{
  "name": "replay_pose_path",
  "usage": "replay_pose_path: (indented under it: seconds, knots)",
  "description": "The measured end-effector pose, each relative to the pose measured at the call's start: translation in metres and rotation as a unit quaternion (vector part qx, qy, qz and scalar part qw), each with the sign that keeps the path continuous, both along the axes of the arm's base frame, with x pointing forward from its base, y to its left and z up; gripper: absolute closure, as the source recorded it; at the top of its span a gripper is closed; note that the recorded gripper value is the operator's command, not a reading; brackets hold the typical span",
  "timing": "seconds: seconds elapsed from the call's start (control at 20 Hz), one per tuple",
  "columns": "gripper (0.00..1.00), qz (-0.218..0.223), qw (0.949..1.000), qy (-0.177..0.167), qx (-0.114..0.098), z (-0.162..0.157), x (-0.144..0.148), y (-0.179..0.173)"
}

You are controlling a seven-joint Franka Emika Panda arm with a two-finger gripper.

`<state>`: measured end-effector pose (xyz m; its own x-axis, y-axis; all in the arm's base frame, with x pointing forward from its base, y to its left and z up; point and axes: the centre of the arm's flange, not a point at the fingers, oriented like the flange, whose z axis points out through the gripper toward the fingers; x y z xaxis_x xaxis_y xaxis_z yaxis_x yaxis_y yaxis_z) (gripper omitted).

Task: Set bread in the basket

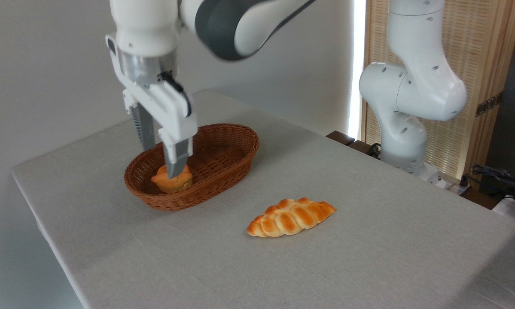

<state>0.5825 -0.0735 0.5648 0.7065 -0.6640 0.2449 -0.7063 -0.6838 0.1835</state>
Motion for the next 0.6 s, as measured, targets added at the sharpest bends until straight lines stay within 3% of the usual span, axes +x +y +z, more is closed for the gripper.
replay_pose_path:
  seconds: [0.25, 0.4, 0.5, 0.6]
  knots:
    - [0.0, 0.005, 0.9992, -0.007, 0.039, 0.036, 0.0, 0.036]
    - [0.0, 0.003, 0.9962, -0.017, 0.085, 0.043, 0.002, 0.045]
    - [0.0, 0.0, 0.9943, -0.021, 0.105, 0.045, 0.003, 0.047]
    - [0.0, -0.001, 0.9934, -0.022, 0.113, 0.047, 0.002, 0.046]
